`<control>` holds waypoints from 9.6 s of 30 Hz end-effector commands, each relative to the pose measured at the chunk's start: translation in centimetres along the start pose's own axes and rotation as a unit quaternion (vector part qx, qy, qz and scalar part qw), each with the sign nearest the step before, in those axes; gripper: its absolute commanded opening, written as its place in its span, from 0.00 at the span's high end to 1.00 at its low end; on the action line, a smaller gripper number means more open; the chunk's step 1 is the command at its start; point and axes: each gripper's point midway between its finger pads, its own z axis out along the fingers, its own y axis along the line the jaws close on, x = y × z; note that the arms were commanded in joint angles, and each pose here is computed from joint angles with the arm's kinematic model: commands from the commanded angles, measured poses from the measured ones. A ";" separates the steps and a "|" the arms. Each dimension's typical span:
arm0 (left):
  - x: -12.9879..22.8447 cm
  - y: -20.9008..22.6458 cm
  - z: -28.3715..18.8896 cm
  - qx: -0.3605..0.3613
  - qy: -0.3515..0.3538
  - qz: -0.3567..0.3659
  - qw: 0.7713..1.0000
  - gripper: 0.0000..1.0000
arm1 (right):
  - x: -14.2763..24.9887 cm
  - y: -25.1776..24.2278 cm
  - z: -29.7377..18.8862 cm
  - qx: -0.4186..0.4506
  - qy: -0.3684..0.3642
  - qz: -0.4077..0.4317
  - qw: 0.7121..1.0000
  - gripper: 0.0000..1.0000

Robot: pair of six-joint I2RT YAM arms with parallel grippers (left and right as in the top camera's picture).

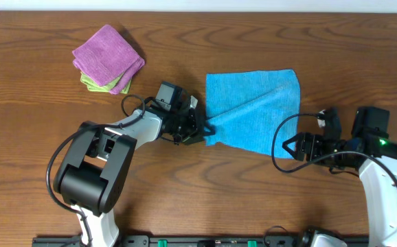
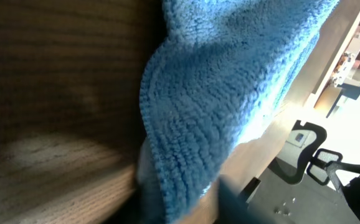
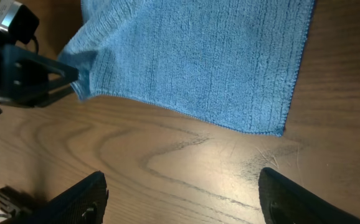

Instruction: Fold the cloth

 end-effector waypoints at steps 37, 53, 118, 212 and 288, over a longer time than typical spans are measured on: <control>0.7 -2.5 -1.9 0.105 0.051 0.031 0.993 0.94 | 2.2 -6.8 9.3 0.016 -0.038 0.161 0.986 0.30; 0.7 -3.5 -3.9 0.159 0.070 0.042 0.984 0.94 | -0.3 -3.9 9.5 -0.027 -0.057 0.128 0.990 0.99; -12.6 -0.9 -5.9 0.030 -0.231 0.053 0.971 0.94 | -14.7 -4.3 9.6 0.047 -0.193 0.033 0.979 0.99; -12.5 -2.0 -2.0 -0.140 -0.250 0.187 0.940 0.94 | -14.2 1.1 12.3 -0.119 -0.168 0.118 0.971 0.14; -10.2 1.2 0.4 -0.172 -0.185 0.167 0.953 0.94 | -7.4 -5.1 9.1 0.056 -0.076 0.156 0.983 0.03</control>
